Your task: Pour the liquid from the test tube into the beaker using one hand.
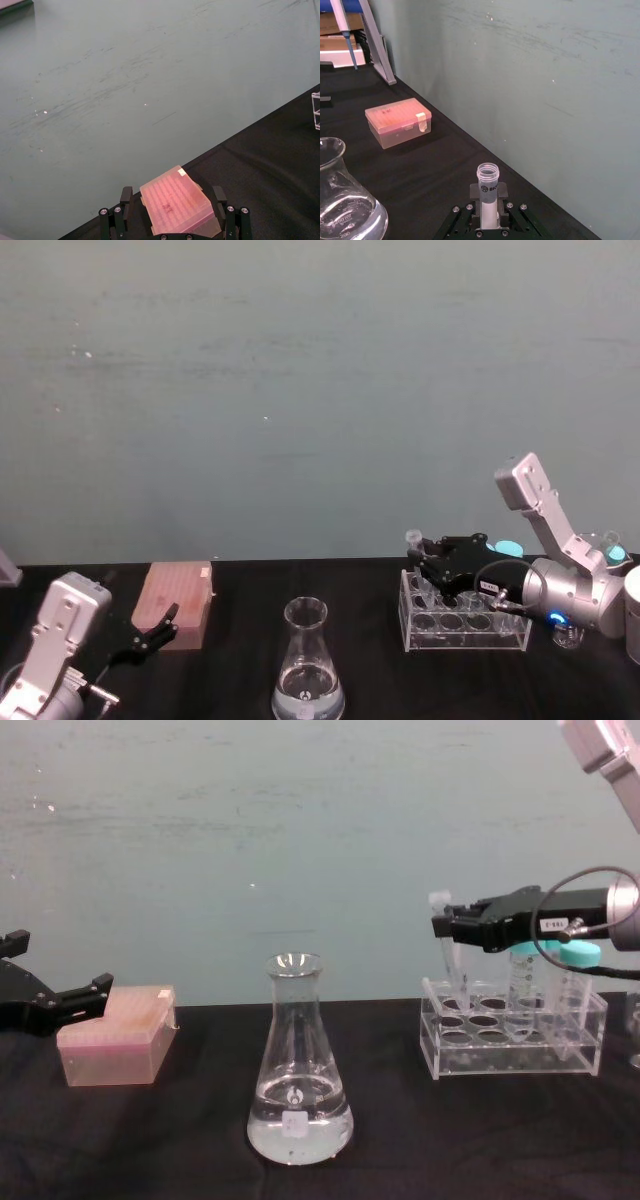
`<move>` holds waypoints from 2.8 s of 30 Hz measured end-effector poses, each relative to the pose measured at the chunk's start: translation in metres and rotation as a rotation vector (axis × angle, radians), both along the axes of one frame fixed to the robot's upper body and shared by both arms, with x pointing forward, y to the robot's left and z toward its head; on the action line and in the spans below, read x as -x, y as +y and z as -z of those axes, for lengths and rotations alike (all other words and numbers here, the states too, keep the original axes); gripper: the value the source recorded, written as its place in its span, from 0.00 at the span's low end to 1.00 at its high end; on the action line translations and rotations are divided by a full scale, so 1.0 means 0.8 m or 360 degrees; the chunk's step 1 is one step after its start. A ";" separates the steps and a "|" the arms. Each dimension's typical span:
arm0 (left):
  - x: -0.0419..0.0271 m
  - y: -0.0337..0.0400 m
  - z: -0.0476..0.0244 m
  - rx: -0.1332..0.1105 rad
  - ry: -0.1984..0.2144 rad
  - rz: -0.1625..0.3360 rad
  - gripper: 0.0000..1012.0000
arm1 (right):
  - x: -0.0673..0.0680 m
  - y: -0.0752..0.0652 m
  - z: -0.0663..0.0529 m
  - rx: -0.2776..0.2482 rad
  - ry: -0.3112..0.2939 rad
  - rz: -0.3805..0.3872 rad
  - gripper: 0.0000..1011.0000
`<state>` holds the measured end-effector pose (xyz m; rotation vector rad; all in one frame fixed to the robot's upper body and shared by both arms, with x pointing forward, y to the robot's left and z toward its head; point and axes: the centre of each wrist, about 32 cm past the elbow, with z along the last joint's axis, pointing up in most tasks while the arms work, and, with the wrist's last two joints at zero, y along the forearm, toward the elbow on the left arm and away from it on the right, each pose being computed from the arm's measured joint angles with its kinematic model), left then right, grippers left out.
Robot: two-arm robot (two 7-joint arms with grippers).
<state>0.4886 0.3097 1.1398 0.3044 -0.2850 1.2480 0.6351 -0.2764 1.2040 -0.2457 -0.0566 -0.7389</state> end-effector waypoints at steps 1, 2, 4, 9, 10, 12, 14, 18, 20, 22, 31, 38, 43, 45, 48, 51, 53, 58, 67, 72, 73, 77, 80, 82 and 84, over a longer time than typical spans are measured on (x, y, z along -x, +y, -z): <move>0.0000 0.0000 0.0000 0.0000 0.0000 0.0000 0.99 | -0.001 0.000 0.002 0.0001 0.0006 0.0000 0.19; 0.0000 0.0000 0.0000 0.0000 0.0000 0.0000 0.99 | -0.002 0.000 0.003 0.0001 0.0009 -0.0001 0.19; 0.0000 0.0000 0.0000 0.0000 0.0000 0.0000 0.99 | -0.003 -0.001 0.007 0.0000 0.0018 -0.0004 0.19; 0.0000 0.0000 0.0000 0.0000 0.0000 0.0000 0.99 | -0.007 -0.001 0.014 -0.0002 0.0028 -0.0008 0.19; 0.0000 0.0000 0.0000 0.0000 0.0000 0.0000 0.99 | -0.008 -0.001 0.015 -0.0002 0.0031 -0.0008 0.19; 0.0000 0.0000 0.0000 0.0000 0.0000 0.0000 0.99 | -0.009 0.000 0.017 -0.0003 0.0035 -0.0010 0.19; 0.0000 0.0000 0.0000 0.0000 0.0000 0.0000 0.99 | -0.010 0.001 0.019 -0.0001 0.0041 -0.0013 0.19; 0.0000 0.0000 0.0000 0.0000 0.0000 0.0000 0.99 | -0.013 0.002 0.024 0.0003 0.0055 -0.0014 0.19; 0.0000 0.0000 0.0000 0.0000 0.0000 0.0000 0.99 | -0.014 0.002 0.025 0.0007 0.0059 -0.0013 0.19; 0.0000 0.0000 0.0000 0.0000 0.0000 0.0000 0.99 | -0.014 0.002 0.026 0.0010 0.0059 -0.0013 0.19; 0.0000 0.0000 0.0000 0.0000 0.0000 0.0000 0.99 | -0.013 0.002 0.027 0.0024 0.0049 -0.0018 0.19; 0.0000 0.0000 0.0000 0.0000 0.0000 0.0000 0.99 | -0.013 0.002 0.027 0.0024 0.0051 -0.0016 0.19; 0.0000 0.0000 0.0000 0.0000 0.0000 0.0000 0.99 | -0.013 0.002 0.028 0.0023 0.0052 -0.0014 0.30; 0.0000 0.0000 0.0000 0.0000 0.0000 0.0000 0.99 | -0.013 0.002 0.028 0.0023 0.0052 -0.0014 0.36; 0.0000 0.0001 0.0000 0.0000 0.0000 0.0000 0.99 | -0.013 0.002 0.028 0.0022 0.0053 -0.0013 0.43; 0.0000 0.0000 0.0000 0.0000 0.0000 0.0000 0.99 | -0.013 0.002 0.028 0.0022 0.0053 -0.0013 0.56; 0.0000 0.0000 0.0000 0.0000 0.0000 0.0000 0.99 | -0.013 0.002 0.028 0.0022 0.0053 -0.0013 0.62; 0.0000 0.0000 0.0000 0.0000 0.0000 0.0000 0.99 | -0.013 0.002 0.027 0.0021 0.0053 -0.0012 0.77; 0.0000 0.0000 0.0000 0.0000 0.0000 0.0000 0.99 | -0.013 0.002 0.027 0.0021 0.0053 -0.0012 0.99; 0.0000 0.0000 0.0000 0.0000 0.0000 0.0000 0.99 | -0.013 0.002 0.027 0.0021 0.0053 -0.0012 0.99; 0.0000 0.0000 0.0000 0.0000 0.0000 0.0000 0.99 | -0.013 0.002 0.027 0.0021 0.0053 -0.0012 0.99; 0.0000 0.0000 0.0000 0.0000 0.0000 0.0000 0.99 | -0.013 0.002 0.027 0.0021 0.0053 -0.0012 0.99; 0.0000 0.0000 0.0000 0.0000 0.0000 0.0000 0.99 | -0.013 0.002 0.027 0.0021 0.0053 -0.0012 0.99; 0.0000 0.0000 0.0000 0.0000 0.0000 0.0000 0.99 | -0.013 0.002 0.027 0.0021 0.0053 -0.0012 0.99; 0.0000 0.0000 0.0000 0.0000 0.0000 0.0000 0.99 | -0.013 0.002 0.027 0.0021 0.0053 -0.0012 0.99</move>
